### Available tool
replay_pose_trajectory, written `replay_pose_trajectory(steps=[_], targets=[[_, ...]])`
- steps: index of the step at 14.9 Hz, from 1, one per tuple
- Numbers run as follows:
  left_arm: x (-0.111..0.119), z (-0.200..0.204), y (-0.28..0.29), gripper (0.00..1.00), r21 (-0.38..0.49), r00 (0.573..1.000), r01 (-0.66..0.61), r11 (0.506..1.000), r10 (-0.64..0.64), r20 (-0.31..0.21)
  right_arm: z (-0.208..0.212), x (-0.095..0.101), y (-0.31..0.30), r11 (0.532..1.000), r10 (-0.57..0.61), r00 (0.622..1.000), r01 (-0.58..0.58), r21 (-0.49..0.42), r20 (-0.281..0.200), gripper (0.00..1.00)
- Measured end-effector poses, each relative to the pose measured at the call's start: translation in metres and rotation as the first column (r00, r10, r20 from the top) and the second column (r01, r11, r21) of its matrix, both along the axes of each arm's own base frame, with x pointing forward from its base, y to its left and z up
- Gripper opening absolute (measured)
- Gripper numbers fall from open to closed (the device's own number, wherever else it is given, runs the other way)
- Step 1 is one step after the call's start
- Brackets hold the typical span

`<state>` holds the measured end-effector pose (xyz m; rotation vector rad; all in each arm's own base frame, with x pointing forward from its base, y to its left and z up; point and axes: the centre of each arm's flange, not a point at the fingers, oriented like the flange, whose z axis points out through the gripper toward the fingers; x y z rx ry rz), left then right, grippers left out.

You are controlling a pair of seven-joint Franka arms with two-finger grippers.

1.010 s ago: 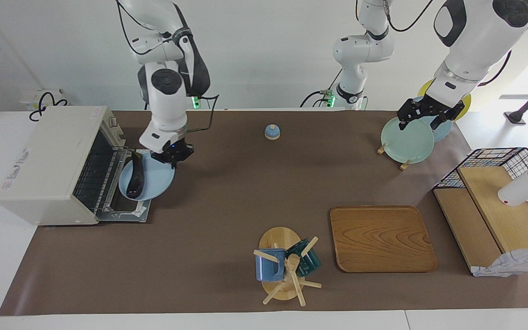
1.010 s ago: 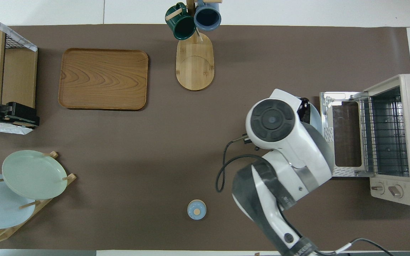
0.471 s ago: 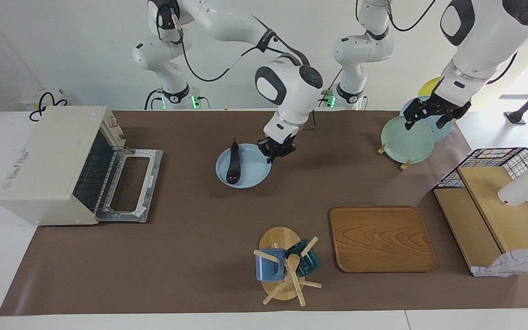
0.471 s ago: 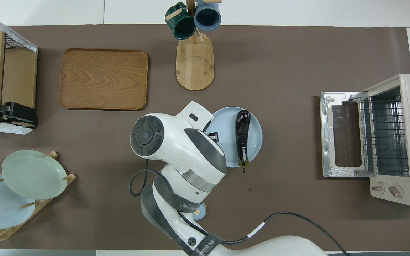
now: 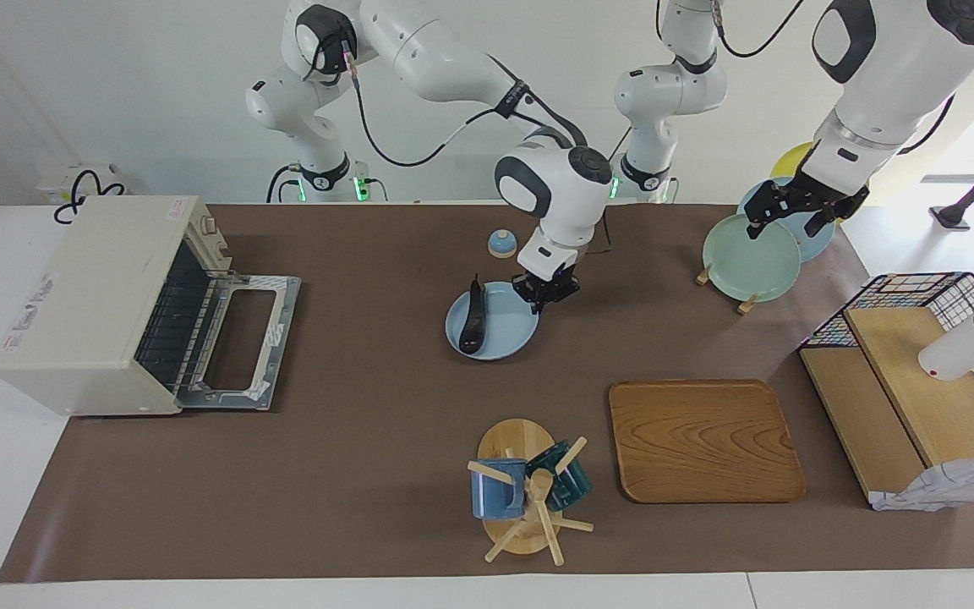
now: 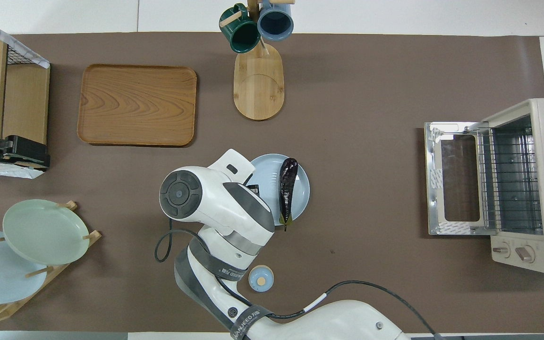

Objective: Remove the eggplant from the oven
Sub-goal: 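Carry the eggplant onto the light blue plate and open the right gripper, then reach the left gripper to the eggplant while the right gripper returns to oven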

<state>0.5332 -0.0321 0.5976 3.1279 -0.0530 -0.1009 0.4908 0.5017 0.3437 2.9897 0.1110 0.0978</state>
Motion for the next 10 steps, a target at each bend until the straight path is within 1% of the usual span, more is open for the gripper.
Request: replay_pose_trajectory(steps=[1,2,4,5,6,8,9,10], targets=[[0.000,0.000,0.000,1.00,0.000,1.000,0.000,1.000,0.000,0.000,0.005,0.002,-0.003,1.000,0.012,1.000,-0.012,-0.019,0.005,0.32],[0.000,0.000,0.000,1.00,0.000,1.000,0.000,1.000,0.000,0.000,0.013,0.005,-0.011,0.999,0.033,0.999,-0.033,-0.042,-0.001,0.40],[0.000,0.000,0.000,1.00,0.000,1.000,-0.006,1.000,0.006,0.000,0.037,0.020,-0.041,0.993,0.073,0.997,-0.075,-0.096,-0.028,0.41],[0.000,0.000,0.000,1.00,0.001,1.000,-0.008,1.000,0.008,0.000,0.050,0.032,-0.065,0.989,0.081,0.995,-0.086,-0.123,-0.050,0.41],[0.000,0.000,-0.001,1.00,0.001,1.000,-0.008,1.000,0.008,0.001,0.060,0.047,-0.097,0.985,0.085,0.993,-0.095,-0.141,-0.076,0.33],[0.000,0.000,-0.006,1.00,0.001,1.000,-0.002,1.000,0.002,0.007,0.068,0.081,-0.179,0.983,0.091,0.987,-0.111,-0.148,-0.135,0.11],[0.000,-0.002,-0.013,1.00,0.002,1.000,0.003,1.000,-0.003,0.007,0.066,0.094,-0.227,0.983,0.089,0.981,-0.114,-0.146,-0.170,0.01],[-0.001,-0.007,-0.026,1.00,0.003,1.000,0.002,1.000,-0.002,0.005,0.060,0.102,-0.272,0.984,0.083,0.977,-0.112,-0.139,-0.198,0.01]])
